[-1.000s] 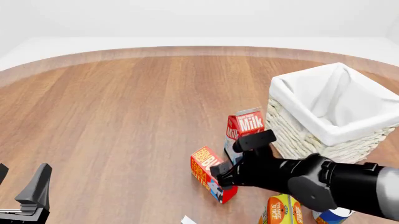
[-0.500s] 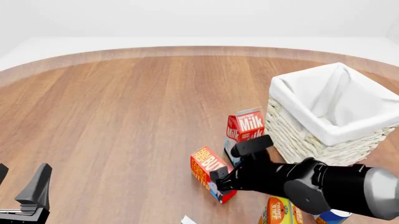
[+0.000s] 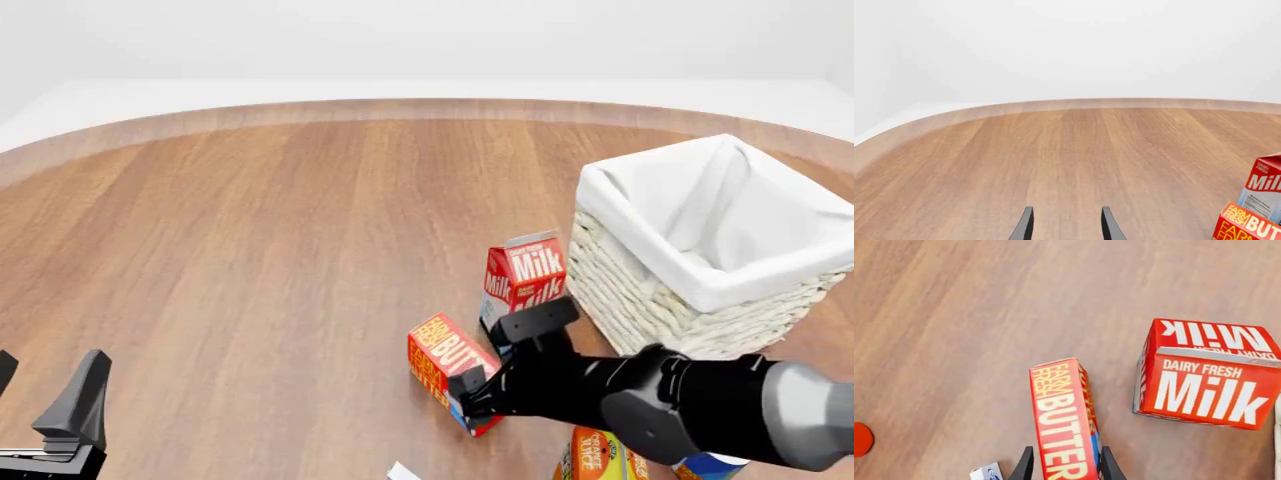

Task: Pick up the cream cheese box and the butter, and put them in the basket.

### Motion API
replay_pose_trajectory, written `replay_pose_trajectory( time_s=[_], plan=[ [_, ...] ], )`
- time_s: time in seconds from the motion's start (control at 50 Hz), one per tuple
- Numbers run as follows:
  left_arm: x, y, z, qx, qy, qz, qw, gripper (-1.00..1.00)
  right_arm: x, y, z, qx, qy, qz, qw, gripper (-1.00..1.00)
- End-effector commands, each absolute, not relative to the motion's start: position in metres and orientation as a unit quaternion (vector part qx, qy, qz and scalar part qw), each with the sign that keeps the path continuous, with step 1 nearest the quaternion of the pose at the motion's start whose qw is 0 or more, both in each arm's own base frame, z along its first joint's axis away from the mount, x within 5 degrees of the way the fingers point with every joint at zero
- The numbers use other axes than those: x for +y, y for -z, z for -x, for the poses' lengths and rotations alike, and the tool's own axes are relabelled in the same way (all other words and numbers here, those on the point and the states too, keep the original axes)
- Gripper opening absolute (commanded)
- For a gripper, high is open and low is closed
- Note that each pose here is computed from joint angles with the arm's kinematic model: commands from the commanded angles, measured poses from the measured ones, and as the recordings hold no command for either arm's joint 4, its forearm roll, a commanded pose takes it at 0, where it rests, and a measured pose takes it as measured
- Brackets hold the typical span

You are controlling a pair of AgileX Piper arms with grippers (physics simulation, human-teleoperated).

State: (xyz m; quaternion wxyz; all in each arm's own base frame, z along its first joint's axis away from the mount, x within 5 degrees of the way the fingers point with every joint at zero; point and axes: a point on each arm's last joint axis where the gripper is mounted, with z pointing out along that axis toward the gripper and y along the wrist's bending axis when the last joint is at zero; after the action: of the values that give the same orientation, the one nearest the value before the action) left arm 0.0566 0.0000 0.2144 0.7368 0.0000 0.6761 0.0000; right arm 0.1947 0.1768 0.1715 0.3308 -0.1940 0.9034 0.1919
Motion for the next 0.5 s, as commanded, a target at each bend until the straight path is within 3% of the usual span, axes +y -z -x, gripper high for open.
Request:
replay_pose_trajectory(
  time_s=[0.02, 0.5],
  plan=[
    [0.0000, -0.2144, -0.0566, 0.676, 0.000, 0.000, 0.737, 1.00, 0.1772, -0.1680, -0.1942, 0.905, -0.189, 0.197, 0.327, 1.00],
    [0.0000, -0.2144, -0.0566, 0.676, 0.000, 0.000, 0.737, 1.00, 0.1795, -0.1604, -0.1954, 0.907, -0.186, 0.201, 0.321, 1.00]
  ],
)
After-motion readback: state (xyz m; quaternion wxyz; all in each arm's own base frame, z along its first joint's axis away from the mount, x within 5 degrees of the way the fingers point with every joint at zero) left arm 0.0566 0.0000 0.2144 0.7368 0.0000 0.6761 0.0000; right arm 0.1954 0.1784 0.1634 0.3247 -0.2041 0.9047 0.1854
